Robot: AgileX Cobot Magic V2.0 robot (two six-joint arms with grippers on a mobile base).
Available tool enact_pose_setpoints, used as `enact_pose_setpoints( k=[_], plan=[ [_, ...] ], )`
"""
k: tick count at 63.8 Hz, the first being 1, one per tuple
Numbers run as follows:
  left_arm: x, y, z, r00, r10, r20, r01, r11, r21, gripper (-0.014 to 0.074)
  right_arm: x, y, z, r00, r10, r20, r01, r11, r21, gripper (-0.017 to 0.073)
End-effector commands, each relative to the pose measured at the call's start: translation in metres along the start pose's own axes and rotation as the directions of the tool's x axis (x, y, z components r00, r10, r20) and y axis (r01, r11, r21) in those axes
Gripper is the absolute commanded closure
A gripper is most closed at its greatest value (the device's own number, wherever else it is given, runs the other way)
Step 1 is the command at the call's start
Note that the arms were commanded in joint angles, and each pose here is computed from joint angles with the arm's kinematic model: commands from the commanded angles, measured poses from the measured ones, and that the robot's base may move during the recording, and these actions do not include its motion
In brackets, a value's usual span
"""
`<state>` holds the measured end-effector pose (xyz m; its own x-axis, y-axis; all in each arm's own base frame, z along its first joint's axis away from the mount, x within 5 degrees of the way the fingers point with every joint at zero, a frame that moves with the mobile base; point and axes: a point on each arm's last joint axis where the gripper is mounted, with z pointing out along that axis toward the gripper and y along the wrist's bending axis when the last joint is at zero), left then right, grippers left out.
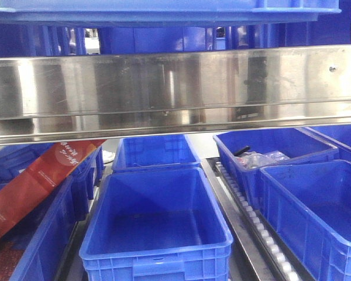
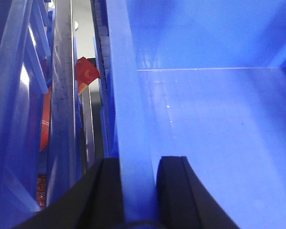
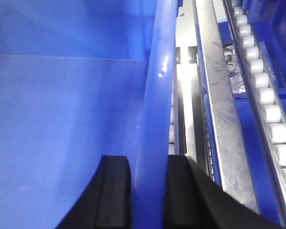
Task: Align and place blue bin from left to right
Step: 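Lower the bin onto the upper shelf and open both grippers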
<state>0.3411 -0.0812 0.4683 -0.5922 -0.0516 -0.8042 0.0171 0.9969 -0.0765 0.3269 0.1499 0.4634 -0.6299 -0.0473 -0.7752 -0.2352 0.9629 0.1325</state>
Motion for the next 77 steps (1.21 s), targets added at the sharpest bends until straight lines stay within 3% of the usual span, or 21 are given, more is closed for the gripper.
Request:
enact_pose_setpoints(
  k=[1, 21, 30, 45, 56, 77],
  plan=[
    [-0.013, 0.002, -0.016, 0.992, 0.012, 0.124, -0.014, 1.0, 0.009, 0.061, -0.012, -0.001, -0.019, 0.992, -0.035, 0.118, 0.036, 0.999, -0.006, 0.0633],
    [-0.015, 0.001, -0.017, 0.99, 0.012, 0.143, -0.014, 1.0, 0.015, 0.061, -0.015, 0.0, -0.019, 0.989, -0.034, 0.147, 0.036, 0.999, -0.015, 0.0633],
    [-0.017, -0.003, -0.017, 0.986, -0.011, 0.169, 0.001, 0.998, 0.058, 0.061, -0.018, 0.0, -0.02, 0.983, -0.034, 0.183, 0.038, 0.999, -0.019, 0.0633],
    [-0.023, -0.01, -0.01, 0.973, -0.054, 0.225, 0.024, 0.991, 0.133, 0.061, -0.027, -0.022, -0.014, 0.972, -0.007, 0.233, 0.001, 1.0, 0.024, 0.0633],
    [-0.024, -0.015, 0.01, 0.97, -0.065, 0.233, 0.029, 0.987, 0.155, 0.061, -0.04, -0.032, -0.018, 0.934, 0.01, 0.358, -0.016, 1.0, 0.015, 0.0633],
    [-0.033, -0.021, 0.031, 0.934, -0.058, 0.352, -0.003, 0.985, 0.17, 0.061, -0.048, -0.032, 0.029, 0.904, 0.004, 0.427, -0.003, 1.0, -0.004, 0.0633]
  ],
)
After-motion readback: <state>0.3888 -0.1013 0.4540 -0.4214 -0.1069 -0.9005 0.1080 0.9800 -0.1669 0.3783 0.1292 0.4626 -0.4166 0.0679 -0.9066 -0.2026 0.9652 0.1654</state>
